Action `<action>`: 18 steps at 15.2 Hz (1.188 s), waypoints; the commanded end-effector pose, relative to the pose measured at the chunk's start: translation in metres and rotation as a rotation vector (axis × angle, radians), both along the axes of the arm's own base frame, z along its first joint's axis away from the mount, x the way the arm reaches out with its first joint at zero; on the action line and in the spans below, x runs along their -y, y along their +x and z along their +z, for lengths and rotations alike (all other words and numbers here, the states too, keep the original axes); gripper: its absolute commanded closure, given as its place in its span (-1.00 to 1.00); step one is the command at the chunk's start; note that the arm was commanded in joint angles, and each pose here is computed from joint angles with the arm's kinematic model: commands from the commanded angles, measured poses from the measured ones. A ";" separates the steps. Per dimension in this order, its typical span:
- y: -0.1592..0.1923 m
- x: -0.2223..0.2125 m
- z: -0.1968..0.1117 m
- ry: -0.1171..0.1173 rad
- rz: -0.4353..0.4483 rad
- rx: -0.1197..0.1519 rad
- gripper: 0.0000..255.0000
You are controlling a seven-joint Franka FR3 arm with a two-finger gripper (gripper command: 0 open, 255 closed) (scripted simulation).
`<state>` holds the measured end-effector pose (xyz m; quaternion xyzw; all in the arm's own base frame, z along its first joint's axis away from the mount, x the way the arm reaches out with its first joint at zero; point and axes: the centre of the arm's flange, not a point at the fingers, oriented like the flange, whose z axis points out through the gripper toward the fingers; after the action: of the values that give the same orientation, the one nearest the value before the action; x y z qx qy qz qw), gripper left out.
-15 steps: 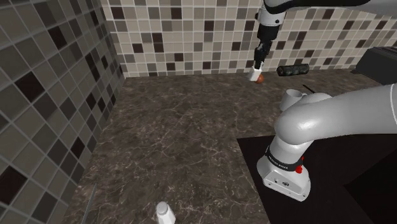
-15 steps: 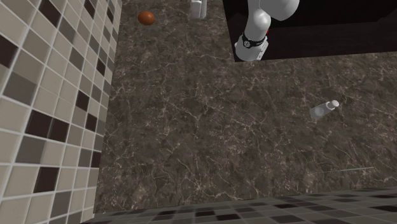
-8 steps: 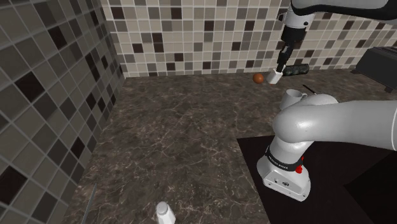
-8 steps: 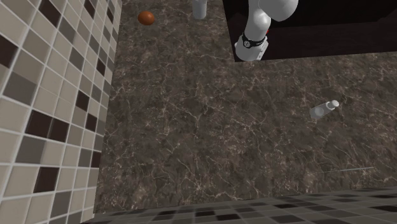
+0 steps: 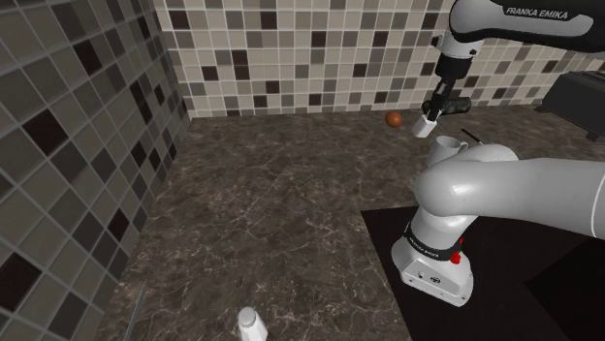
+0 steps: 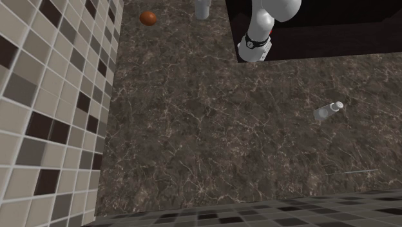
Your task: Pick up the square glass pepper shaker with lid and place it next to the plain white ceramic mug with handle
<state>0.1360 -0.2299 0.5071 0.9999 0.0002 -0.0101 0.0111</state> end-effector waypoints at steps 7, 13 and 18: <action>-0.001 0.000 -0.043 0.000 0.000 0.000 1.00; -0.001 0.000 -0.074 0.000 0.000 0.000 1.00; -0.001 0.000 -0.101 0.000 0.000 0.000 1.00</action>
<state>0.1347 -0.2293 0.4119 0.9999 0.0003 -0.0101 0.0111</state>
